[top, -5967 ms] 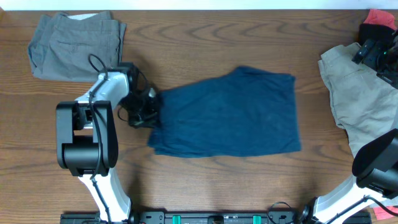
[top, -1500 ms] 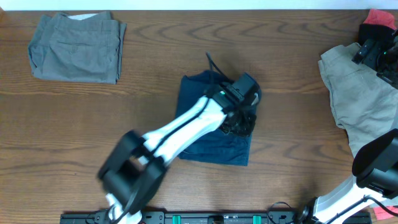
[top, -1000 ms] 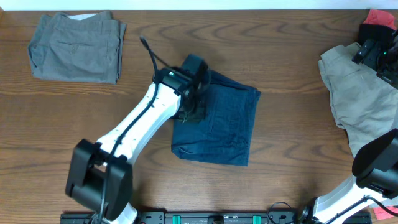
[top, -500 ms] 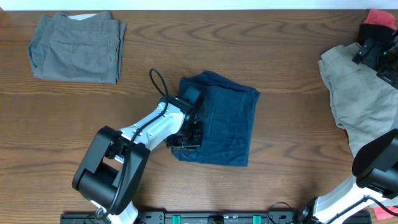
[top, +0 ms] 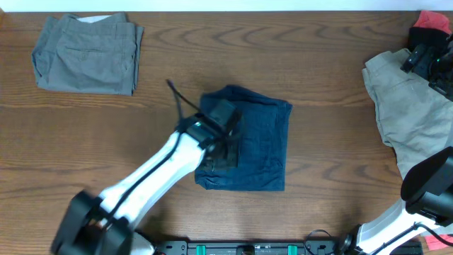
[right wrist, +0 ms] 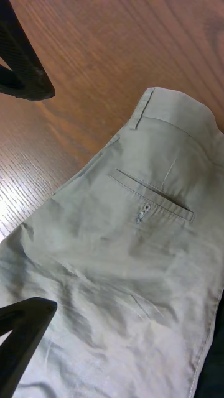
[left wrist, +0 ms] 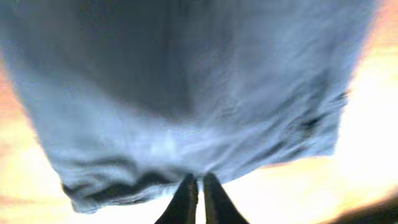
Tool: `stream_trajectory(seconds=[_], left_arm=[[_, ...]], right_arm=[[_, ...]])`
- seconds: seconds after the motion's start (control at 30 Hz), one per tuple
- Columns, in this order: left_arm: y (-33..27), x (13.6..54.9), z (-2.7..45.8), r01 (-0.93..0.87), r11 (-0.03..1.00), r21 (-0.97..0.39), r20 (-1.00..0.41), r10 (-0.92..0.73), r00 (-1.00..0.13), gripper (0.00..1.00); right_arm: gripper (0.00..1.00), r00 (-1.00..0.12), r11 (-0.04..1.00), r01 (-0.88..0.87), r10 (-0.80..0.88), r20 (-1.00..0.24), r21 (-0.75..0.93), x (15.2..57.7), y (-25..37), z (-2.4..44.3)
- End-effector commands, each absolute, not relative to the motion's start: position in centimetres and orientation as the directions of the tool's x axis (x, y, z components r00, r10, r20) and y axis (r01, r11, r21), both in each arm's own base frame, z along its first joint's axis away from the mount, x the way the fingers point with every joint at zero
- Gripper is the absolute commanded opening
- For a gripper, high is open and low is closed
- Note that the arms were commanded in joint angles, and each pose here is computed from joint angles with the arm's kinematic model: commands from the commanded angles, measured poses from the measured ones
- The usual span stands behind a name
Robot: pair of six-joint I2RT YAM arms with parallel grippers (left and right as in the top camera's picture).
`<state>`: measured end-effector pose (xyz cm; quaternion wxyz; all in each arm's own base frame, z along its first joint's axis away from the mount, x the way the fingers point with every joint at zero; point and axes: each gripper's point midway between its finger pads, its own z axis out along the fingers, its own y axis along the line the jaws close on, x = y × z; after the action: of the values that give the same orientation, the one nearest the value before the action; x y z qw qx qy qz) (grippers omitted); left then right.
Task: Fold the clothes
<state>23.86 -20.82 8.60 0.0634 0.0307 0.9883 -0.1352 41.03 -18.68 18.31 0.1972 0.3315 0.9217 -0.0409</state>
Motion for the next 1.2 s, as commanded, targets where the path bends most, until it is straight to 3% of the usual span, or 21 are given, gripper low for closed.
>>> stream_trajectory(seconds=[0.0,0.2,0.27,0.63,0.8,1.0,1.17], left_arm=[[-18.6,27.9,11.9,0.039,0.985,-0.167,-0.361,-0.024,-0.932,0.15],[-18.5,32.1,12.6,0.096,0.988,-0.119,-0.509,0.022,-0.861,0.17],[-18.6,33.3,11.8,0.112,0.988,-0.105,-0.523,0.041,-0.851,0.25],[-16.5,38.7,3.4,0.005,0.997,-0.074,-0.479,-0.031,-0.877,0.27],[-15.5,40.0,2.0,-0.029,0.997,-0.076,-0.484,-0.062,-0.873,0.28],[-15.2,39.9,3.2,-0.004,0.998,-0.064,-0.496,-0.035,-0.867,0.28],[-15.1,39.8,9.7,0.006,0.993,-0.116,-0.589,-0.064,-0.805,0.36]], right_arm=[[0.99,-0.704,0.779,0.624,0.589,-0.396,0.049,40.9,-19.0,18.5],[0.99,-0.704,0.780,0.624,0.589,-0.396,0.049,40.9,-19.0,18.5],[0.99,-0.704,0.780,0.624,0.589,-0.396,0.049,40.9,-19.0,18.5],[0.99,-0.704,0.779,0.624,0.589,-0.396,0.049,40.9,-19.0,18.5],[0.99,-0.704,0.780,0.624,0.589,-0.396,0.049,40.9,-19.0,18.5],[0.99,-0.704,0.779,0.625,0.590,-0.396,0.050,40.9,-19.0,18.5],[0.99,-0.704,0.779,0.624,0.589,-0.396,0.049,40.9,-19.0,18.5]])
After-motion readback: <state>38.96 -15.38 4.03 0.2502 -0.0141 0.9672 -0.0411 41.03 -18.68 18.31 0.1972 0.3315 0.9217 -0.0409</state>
